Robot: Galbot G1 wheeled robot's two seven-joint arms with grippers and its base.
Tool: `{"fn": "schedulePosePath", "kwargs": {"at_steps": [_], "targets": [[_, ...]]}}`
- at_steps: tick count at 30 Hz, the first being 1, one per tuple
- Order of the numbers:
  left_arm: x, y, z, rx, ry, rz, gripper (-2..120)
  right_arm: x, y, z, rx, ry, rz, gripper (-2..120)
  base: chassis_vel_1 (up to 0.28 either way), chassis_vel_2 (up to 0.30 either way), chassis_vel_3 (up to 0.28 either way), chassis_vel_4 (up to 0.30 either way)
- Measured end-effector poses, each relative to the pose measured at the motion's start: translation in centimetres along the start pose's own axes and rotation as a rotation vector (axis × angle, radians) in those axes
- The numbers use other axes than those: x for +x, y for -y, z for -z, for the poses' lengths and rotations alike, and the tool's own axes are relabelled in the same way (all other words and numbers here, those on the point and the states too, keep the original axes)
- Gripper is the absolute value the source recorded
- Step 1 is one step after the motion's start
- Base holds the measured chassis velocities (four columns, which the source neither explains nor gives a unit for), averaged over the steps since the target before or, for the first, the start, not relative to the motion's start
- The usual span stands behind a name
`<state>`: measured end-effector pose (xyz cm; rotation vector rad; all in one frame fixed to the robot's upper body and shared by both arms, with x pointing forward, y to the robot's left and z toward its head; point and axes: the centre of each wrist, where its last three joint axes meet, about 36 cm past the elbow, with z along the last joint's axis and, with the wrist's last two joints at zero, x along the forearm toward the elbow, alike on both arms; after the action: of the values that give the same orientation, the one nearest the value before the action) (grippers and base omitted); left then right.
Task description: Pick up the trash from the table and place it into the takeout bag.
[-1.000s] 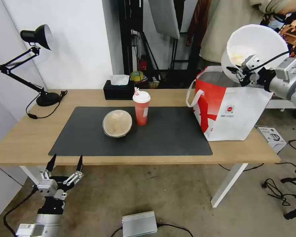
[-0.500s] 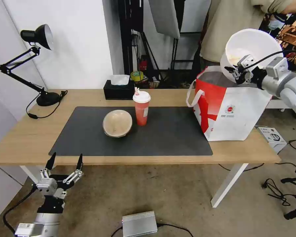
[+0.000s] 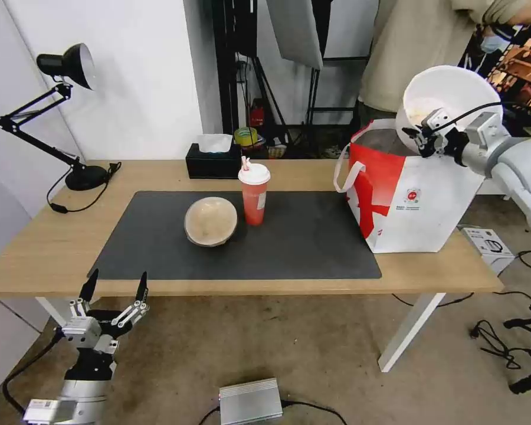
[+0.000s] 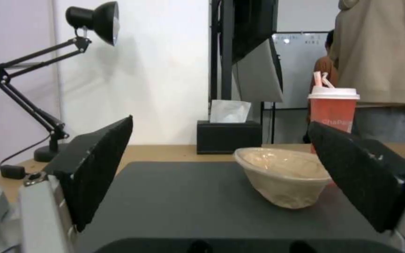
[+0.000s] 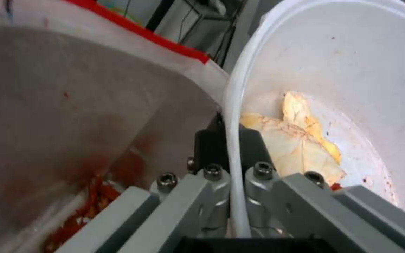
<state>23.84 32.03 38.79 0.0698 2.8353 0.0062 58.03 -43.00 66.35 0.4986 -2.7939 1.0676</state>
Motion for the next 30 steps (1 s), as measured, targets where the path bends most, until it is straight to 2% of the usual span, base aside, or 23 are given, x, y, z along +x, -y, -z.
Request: {"fn": "schedulePosePath", "kwargs": {"at_steps": [18, 30], "targets": [[0.0, 0.0, -0.1, 0.003, -0.004, 0.003, 100, -2.1, -1.0, -1.3, -0.014, -0.015, -0.002, 0, 0.000, 0.000, 0.000, 0.000], [0.3, 0.2, -0.7, 0.010, -0.014, 0.005, 100, -1.8, -0.7, -0.9, -0.005, -0.008, -0.009, 0, 0.000, 0.000, 0.000, 0.000]]}}
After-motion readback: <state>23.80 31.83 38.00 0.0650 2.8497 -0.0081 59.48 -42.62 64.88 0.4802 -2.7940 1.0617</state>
